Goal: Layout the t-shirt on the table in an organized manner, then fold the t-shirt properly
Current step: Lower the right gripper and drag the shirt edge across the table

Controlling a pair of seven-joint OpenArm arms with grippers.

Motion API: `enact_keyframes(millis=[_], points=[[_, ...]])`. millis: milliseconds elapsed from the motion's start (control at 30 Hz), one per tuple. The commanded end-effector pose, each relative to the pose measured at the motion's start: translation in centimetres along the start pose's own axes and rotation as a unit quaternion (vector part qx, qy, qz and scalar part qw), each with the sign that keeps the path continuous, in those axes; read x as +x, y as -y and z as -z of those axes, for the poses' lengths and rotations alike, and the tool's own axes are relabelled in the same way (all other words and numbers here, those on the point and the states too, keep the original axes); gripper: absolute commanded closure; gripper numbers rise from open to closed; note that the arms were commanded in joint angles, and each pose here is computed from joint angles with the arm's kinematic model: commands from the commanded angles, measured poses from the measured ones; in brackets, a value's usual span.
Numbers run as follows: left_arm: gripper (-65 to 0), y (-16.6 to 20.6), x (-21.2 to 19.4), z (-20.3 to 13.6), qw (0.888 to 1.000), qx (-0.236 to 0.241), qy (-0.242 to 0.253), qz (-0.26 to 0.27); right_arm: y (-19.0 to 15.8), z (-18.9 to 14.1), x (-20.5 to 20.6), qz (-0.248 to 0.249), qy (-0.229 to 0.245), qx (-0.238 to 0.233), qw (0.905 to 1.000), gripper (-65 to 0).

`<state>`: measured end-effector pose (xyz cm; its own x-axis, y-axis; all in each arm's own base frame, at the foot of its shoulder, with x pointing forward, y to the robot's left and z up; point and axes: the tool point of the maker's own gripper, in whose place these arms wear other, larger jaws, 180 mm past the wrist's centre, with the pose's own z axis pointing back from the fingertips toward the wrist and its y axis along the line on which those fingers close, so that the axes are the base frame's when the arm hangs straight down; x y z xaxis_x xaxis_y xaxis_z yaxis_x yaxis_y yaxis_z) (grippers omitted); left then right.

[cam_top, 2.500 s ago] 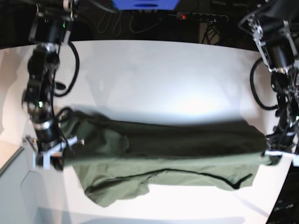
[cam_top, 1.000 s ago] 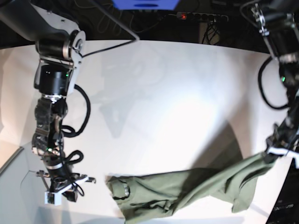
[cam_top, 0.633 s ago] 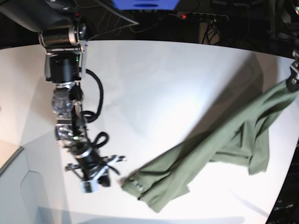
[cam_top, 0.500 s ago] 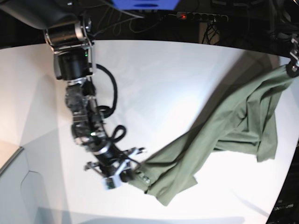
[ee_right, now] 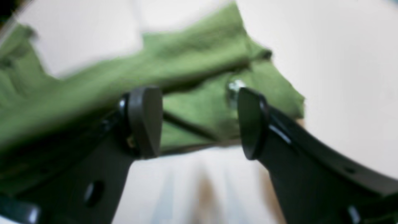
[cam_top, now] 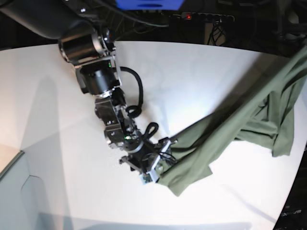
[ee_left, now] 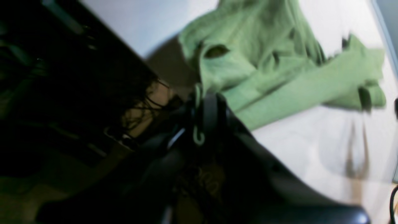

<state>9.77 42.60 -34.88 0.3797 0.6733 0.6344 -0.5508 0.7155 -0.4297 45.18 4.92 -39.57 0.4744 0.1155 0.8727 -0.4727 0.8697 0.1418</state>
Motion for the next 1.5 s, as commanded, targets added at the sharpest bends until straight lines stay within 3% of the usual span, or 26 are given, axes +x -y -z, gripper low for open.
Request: enact_keyframes(millis=[0, 200, 533, 733, 1000, 1133, 1333, 1467], points=[[0.0, 0.1, 2.6, -0.6, 0.999, -0.004, 0.030, 0.017, -0.3, 0.4, 2.8, 0.003, 0.045, 0.006, 0.9990, -38.1], [0.0, 0.7, 5.4, -0.3, 0.998, -0.011, 0.052, 0.032, -0.5, 0.5, 1.5, 0.021, 0.082, 0.008, 0.9964, -38.2], [0.0, 1.8, 6.4, 0.4, 0.997, -0.026, 0.069, 0.029, -0.6, 0.4, 1.0, 0.024, 0.080, 0.008, 0.9965, -38.2], [0.0, 2.1, 6.7, 0.4, 0.996, -0.028, 0.074, 0.029, -1.1, 0.2, -1.7, 0.033, 0.057, 0.010, 0.9978, -38.1], [0.0, 2.8, 7.3, 0.8, 0.995, -0.038, 0.083, 0.026, -5.7, 0.3, -4.1, -0.029, 0.025, 0.066, 0.9971, -37.0], [0.0, 2.8, 7.3, 0.8, 0.995, -0.037, 0.084, 0.026, -6.4, 0.4, -4.0, -0.042, 0.023, 0.075, 0.9961, -28.1], [0.0, 2.8, 7.3, 0.7, 0.995, -0.037, 0.085, 0.026, -6.3, 0.4, -3.8, -0.042, 0.025, 0.073, 0.9961, 0.0], [0.0, 2.8, 7.3, 0.7, 0.995, -0.037, 0.085, 0.026, -5.5, 0.4, -3.8, -0.031, 0.025, 0.063, 0.9972, 0.0]])
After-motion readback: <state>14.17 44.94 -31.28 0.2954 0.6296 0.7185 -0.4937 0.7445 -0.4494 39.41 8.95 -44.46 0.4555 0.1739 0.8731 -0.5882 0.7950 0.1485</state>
